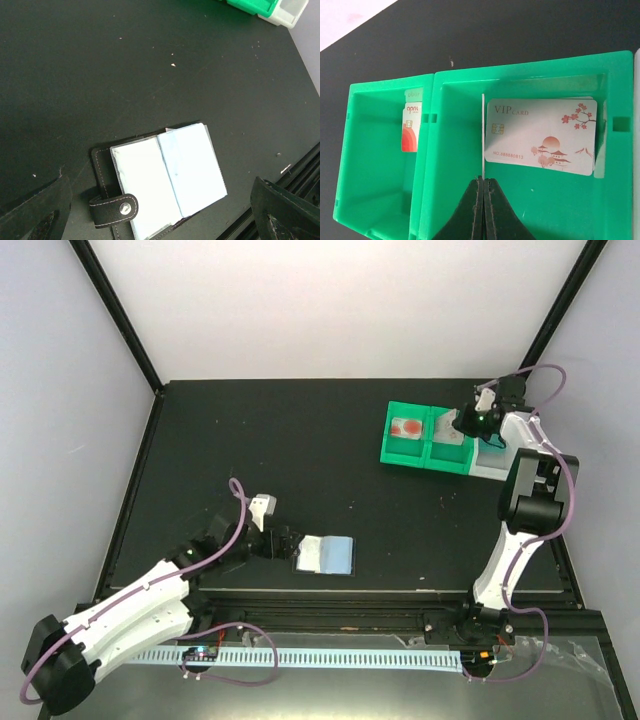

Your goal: Take the credit cards out of the card holder

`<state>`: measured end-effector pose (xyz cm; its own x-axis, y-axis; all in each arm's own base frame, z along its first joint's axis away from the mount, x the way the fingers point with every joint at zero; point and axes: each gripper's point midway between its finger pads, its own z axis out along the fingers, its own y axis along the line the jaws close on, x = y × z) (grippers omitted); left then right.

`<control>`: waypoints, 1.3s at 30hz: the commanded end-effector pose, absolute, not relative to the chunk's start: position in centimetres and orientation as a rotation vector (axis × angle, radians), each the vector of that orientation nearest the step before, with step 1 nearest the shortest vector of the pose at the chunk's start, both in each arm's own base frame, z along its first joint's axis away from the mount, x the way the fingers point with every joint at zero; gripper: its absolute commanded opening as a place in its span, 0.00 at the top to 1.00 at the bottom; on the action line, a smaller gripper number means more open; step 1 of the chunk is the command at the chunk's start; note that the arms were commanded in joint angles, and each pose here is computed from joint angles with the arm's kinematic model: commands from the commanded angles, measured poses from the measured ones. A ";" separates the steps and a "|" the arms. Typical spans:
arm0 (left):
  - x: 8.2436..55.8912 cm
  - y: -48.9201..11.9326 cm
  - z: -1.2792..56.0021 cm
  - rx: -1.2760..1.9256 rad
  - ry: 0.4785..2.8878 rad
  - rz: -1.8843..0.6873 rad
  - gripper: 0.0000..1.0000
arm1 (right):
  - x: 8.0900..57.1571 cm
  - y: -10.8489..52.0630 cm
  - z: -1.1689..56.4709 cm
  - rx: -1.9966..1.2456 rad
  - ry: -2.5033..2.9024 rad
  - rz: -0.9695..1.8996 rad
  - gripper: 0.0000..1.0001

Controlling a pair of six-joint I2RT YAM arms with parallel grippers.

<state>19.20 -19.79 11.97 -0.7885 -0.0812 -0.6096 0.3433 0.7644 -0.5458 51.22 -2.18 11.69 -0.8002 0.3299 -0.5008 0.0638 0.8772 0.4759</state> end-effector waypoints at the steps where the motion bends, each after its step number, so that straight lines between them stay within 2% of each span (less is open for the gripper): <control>1: 20.3 -20.4 14.4 0.170 2.273 -0.911 0.01 | 52.3 -2.1 11.9 0.269 2.450 0.632 0.99; 16: 20.3 -20.5 14.1 0.148 2.294 -0.918 0.01 | 53.5 -4.1 9.9 0.374 2.490 0.517 0.96; 25: 20.2 -20.5 13.7 0.143 2.315 -0.914 0.01 | 53.6 -4.7 9.7 0.429 2.496 0.487 0.84; 39: 20.0 -19.7 11.7 0.122 2.389 -0.844 0.01 | 53.3 -4.2 10.8 0.459 2.479 0.480 0.79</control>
<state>19.40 -19.74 10.78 -0.8264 -0.0850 -0.5566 0.2844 0.7902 -0.5429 53.04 -4.53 9.46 -0.7952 0.4128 -0.4441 0.2196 0.8788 0.4237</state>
